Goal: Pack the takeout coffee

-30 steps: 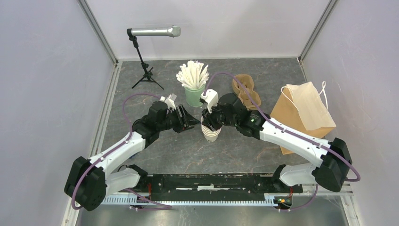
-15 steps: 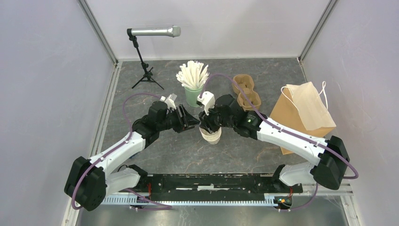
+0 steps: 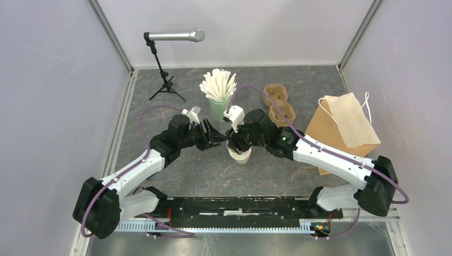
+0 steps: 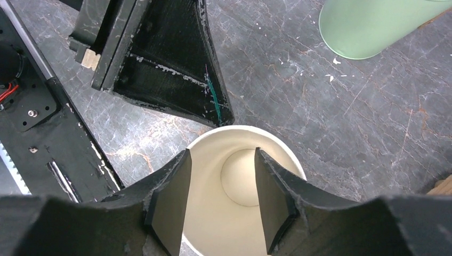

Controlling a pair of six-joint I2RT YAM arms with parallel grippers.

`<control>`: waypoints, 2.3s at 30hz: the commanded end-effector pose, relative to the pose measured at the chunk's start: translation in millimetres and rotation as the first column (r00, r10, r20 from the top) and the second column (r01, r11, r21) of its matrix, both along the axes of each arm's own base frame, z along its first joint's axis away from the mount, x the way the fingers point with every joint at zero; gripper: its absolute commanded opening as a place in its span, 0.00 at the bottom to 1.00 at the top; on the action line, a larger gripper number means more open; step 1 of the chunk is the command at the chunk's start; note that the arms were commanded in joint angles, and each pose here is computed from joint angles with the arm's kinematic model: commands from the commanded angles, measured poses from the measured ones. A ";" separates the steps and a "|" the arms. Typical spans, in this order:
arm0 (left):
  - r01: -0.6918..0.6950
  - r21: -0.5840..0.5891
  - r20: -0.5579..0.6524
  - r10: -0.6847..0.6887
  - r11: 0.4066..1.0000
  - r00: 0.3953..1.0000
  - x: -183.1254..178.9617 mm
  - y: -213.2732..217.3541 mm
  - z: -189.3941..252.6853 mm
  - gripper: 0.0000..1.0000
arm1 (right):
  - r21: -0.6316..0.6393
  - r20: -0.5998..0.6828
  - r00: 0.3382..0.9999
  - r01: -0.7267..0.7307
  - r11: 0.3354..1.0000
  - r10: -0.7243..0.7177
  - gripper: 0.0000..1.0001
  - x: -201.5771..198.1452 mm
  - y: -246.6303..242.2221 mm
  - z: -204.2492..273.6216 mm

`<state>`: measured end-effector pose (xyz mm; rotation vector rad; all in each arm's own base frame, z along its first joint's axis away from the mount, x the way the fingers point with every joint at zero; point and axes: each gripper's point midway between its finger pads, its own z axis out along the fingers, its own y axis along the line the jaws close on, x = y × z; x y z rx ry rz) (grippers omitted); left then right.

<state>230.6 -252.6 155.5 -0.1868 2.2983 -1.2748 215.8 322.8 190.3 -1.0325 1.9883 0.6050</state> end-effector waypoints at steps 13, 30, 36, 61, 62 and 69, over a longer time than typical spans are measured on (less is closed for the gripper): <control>0.020 -0.036 0.012 -0.020 0.999 1.000 -3.8 -4.2 7.7 0.65 | 0.047 0.098 0.994 0.034 0.998 -0.039 0.51 -2.4 -1.1 43.3; 0.054 -0.112 -0.016 -0.056 0.992 0.998 -9.2 -13.4 11.2 0.65 | 0.008 0.078 0.997 0.017 1.000 -0.017 0.45 -3.2 1.3 22.4; 0.058 -0.114 -0.020 -0.061 0.992 0.998 -10.7 -13.5 10.4 0.65 | -0.032 0.073 0.996 0.055 0.998 -0.053 0.40 0.1 -6.4 11.9; 0.065 -0.132 -0.044 -0.071 0.989 0.997 -11.8 -16.7 10.1 0.64 | -0.034 0.049 0.999 0.024 0.999 -0.022 0.39 -10.1 -10.1 8.7; 0.063 -0.132 -0.044 -0.070 0.989 0.997 -11.7 -16.3 10.0 0.64 | -0.041 0.051 0.998 0.026 0.999 -0.024 0.39 -9.9 -11.5 7.5; 0.072 -0.162 -0.046 -0.080 0.984 0.996 -14.0 -18.9 13.5 0.64 | -0.061 0.053 0.998 0.044 0.997 -0.041 0.28 -9.5 -17.9 -3.2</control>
